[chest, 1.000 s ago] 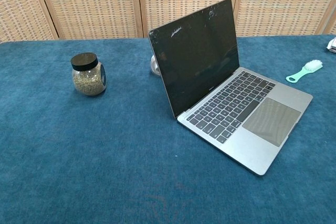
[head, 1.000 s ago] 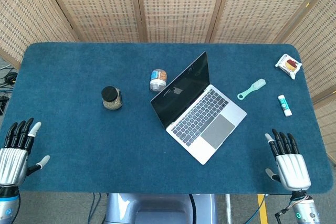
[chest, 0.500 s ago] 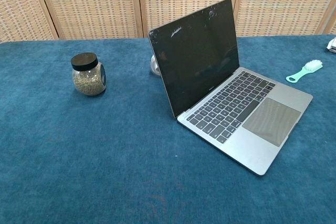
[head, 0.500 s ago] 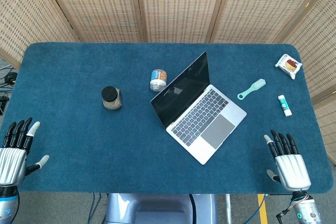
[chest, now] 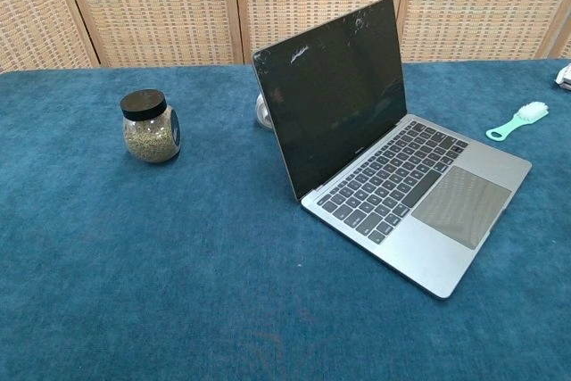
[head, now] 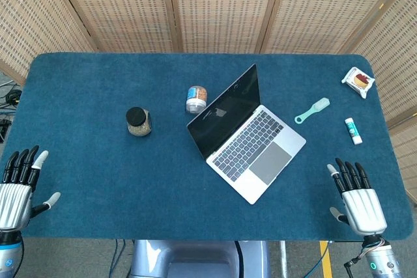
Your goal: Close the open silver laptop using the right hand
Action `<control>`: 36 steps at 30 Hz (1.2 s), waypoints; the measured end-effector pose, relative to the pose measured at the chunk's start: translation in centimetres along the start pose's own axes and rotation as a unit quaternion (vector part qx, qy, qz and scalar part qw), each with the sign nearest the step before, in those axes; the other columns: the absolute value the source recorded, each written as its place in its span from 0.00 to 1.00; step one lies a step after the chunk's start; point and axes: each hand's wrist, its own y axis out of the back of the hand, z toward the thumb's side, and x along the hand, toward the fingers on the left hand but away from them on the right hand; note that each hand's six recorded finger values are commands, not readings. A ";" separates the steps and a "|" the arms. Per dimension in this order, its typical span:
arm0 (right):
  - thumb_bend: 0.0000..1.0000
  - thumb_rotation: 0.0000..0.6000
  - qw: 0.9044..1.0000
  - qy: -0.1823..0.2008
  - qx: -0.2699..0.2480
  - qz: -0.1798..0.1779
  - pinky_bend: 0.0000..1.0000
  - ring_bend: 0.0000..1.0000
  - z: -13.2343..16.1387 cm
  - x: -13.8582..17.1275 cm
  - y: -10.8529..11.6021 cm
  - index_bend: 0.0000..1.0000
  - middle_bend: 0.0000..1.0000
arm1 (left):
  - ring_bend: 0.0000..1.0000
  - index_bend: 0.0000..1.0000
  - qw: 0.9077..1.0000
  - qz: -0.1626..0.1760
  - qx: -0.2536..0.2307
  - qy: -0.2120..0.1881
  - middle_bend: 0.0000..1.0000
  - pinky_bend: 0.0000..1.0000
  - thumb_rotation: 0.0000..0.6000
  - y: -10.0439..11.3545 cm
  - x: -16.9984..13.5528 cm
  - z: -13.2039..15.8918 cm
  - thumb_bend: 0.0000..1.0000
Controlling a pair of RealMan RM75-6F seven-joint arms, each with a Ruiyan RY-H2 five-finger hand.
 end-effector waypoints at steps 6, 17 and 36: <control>0.00 1.00 1.000 0.019 0.003 -0.025 0.00 0.00 0.4 -1.6 0.8 0.00 0.00 | 0.00 0.00 1.000 -0.003 0.001 -0.002 0.00 0.00 1.00 -0.2 0.1 0.1 0.01; 0.08 1.00 0.989 0.105 0.029 -0.102 0.00 0.00 3.9 -7.2 6.0 0.05 0.04 | 0.00 0.00 1.000 -0.008 0.000 0.000 0.00 0.00 1.00 -0.5 0.3 0.0 0.01; 0.36 1.00 0.973 0.200 0.088 -0.076 0.00 0.00 11.4 -15.6 9.2 0.11 0.07 | 0.00 0.00 1.000 -0.018 -0.004 0.009 0.00 0.00 1.00 -1.1 0.8 -0.6 0.01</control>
